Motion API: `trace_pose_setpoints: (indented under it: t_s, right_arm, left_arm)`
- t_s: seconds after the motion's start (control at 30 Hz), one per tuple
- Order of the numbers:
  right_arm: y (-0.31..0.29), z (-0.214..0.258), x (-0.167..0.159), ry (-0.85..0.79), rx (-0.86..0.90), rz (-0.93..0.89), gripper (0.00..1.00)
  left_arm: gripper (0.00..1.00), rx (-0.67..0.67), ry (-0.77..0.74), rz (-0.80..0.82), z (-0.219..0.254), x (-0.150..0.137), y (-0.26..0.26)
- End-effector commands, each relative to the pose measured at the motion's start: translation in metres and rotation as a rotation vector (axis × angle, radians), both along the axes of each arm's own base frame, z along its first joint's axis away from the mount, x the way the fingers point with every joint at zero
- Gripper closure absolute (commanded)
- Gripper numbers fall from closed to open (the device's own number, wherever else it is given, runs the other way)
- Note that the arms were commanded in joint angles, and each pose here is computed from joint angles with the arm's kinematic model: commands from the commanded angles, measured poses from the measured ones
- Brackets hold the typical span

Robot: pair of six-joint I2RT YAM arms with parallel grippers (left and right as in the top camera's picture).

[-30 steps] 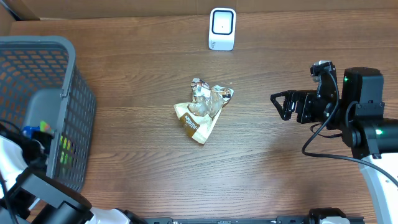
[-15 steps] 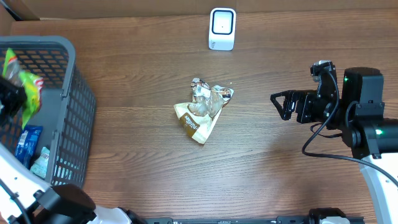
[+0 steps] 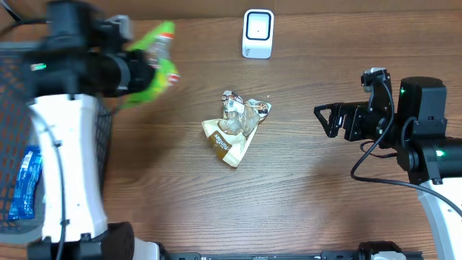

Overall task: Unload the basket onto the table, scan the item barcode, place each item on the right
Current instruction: 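Carry the green bag to the table centre and drop it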

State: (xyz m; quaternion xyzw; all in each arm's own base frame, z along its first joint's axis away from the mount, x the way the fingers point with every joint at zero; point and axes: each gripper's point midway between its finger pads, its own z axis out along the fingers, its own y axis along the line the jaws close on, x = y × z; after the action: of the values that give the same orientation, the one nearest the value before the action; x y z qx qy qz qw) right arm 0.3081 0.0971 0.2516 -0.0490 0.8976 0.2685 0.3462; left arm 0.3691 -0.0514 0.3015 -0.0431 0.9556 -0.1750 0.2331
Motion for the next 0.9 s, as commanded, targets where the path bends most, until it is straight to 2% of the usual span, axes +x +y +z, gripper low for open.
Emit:
trace_pose_setpoints:
  t_s: [0.0, 0.2, 0.37, 0.47, 0.5, 0.53, 0.63, 0.8, 0.87]
  right_arm:
    - [0.002, 0.007, 0.003, -0.031, 0.005, 0.005, 0.00]
    - [0.002, 0.012, 0.007, -0.059, 0.006, 0.005, 0.00]
    - [0.002, 0.024, 0.017, -0.099, 0.045, -0.026, 0.00]
    - [0.002, 0.027, 0.019, -0.114, 0.046, -0.026, 0.00]
    - [0.002, 0.027, 0.019, -0.118, 0.046, -0.026, 0.00]
    - [0.002, 0.027, 0.019, -0.118, 0.046, -0.026, 0.00]
    - [0.002, 0.027, 0.019, -0.117, 0.046, -0.026, 0.00]
    - [0.002, 0.027, 0.019, -0.118, 0.046, -0.026, 0.00]
    - [0.002, 0.027, 0.019, -0.118, 0.046, -0.026, 0.00]
  left_arm:
    - [0.96, 0.035, 0.084, -0.086, -0.045, -0.001, -0.047]
    - [0.96, 0.054, 0.145, -0.281, -0.121, -0.005, -0.124]
    - [0.94, 0.113, 0.224, -0.386, -0.172, -0.019, -0.163]
    - [0.82, 0.150, 0.250, -0.415, -0.191, -0.023, -0.175]
    - [0.70, 0.161, 0.250, -0.420, -0.195, -0.022, -0.177]
    - [0.63, 0.169, 0.247, -0.424, -0.197, -0.022, -0.179]
    - [0.49, 0.197, 0.202, -0.410, -0.191, -0.012, -0.178]
    - [0.46, 0.239, 0.122, -0.326, -0.137, 0.014, -0.154]
    - [0.46, 0.250, 0.079, -0.266, -0.097, 0.025, -0.133]
